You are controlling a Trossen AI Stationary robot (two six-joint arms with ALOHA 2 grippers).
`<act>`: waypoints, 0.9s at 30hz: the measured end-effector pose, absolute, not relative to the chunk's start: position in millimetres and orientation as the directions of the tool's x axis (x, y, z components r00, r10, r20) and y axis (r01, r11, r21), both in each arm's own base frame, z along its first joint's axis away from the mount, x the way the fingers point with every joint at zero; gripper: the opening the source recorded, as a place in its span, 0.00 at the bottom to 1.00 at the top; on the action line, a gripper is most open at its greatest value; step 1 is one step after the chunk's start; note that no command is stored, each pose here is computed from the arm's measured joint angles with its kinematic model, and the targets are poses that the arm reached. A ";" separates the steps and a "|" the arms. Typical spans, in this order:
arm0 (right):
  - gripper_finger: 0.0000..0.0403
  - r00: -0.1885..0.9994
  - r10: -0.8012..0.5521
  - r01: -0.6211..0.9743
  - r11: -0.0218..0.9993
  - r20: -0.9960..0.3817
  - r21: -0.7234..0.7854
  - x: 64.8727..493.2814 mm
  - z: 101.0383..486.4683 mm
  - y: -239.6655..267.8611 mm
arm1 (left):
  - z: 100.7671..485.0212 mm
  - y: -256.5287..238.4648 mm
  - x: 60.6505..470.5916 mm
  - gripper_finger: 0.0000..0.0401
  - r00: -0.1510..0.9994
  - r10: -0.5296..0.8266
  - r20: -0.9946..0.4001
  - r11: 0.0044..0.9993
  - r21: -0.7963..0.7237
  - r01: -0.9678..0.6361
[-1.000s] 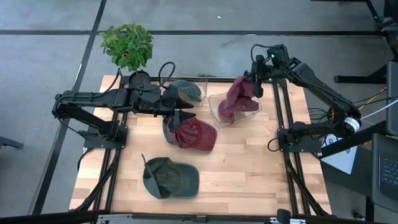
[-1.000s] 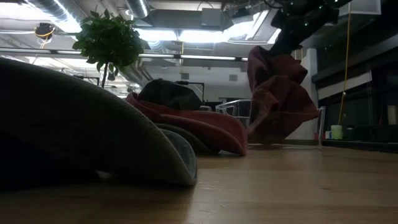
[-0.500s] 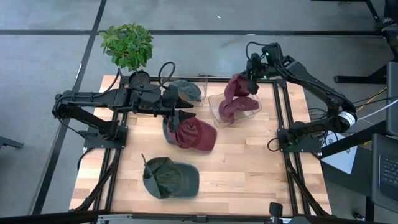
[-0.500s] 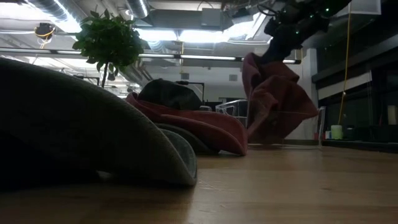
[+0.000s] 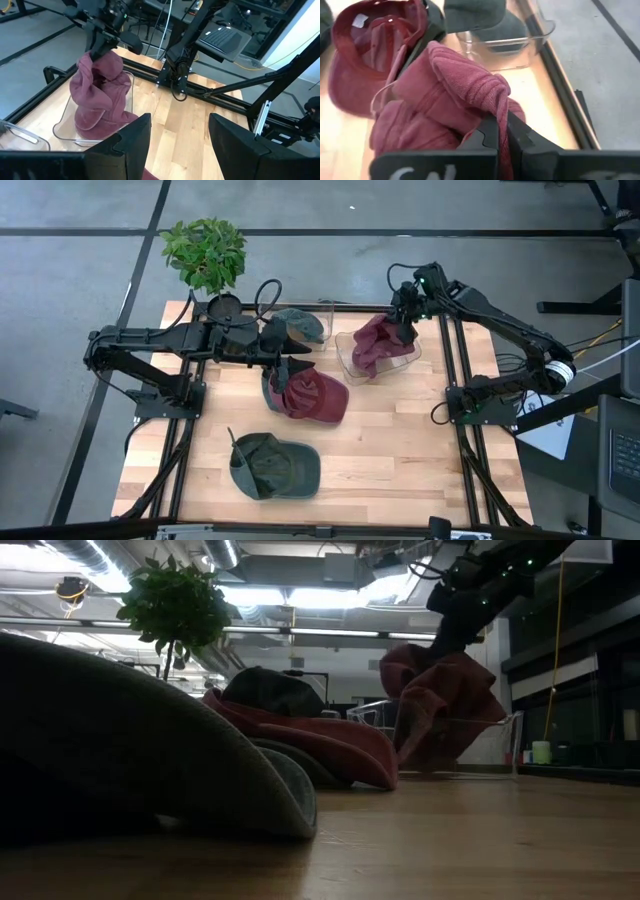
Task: Pick & Place hat
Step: Put the bottom red cap into the right transparent bin
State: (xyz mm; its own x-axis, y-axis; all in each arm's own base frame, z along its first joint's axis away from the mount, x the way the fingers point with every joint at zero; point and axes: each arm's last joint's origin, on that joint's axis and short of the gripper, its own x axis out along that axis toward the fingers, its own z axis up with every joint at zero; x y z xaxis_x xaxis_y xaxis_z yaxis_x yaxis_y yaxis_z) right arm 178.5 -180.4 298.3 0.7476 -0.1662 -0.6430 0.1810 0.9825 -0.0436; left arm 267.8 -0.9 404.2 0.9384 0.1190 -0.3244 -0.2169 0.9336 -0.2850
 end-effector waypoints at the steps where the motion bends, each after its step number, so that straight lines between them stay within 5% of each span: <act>1: 0.01 0.747 -0.161 0.176 0.984 -0.645 -0.041 178.5 298.8 -178.2 | 404.2 -0.9 267.8 0.48 0.938 0.119 -0.324 0.934 -0.285 -0.217; 18: 0.01 0.685 0.010 0.076 0.994 -0.729 0.085 172.9 305.2 -127.6 | 404.2 -0.8 267.8 0.48 0.938 0.122 -0.324 0.933 -0.284 -0.220; 27: 0.03 0.631 -0.003 0.163 0.978 -0.776 0.128 173.6 302.1 -121.1 | 404.3 -0.9 267.8 0.48 0.939 0.116 -0.324 0.934 -0.286 -0.215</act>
State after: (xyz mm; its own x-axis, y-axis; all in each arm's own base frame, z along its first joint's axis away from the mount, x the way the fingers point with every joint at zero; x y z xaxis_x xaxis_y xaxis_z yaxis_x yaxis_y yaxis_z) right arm 173.6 -121.1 302.1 0.6313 -0.0032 -0.7756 0.1626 0.9783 0.1283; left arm 267.8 -0.9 404.3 0.9388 0.1163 -0.3243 -0.2146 0.9338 -0.2863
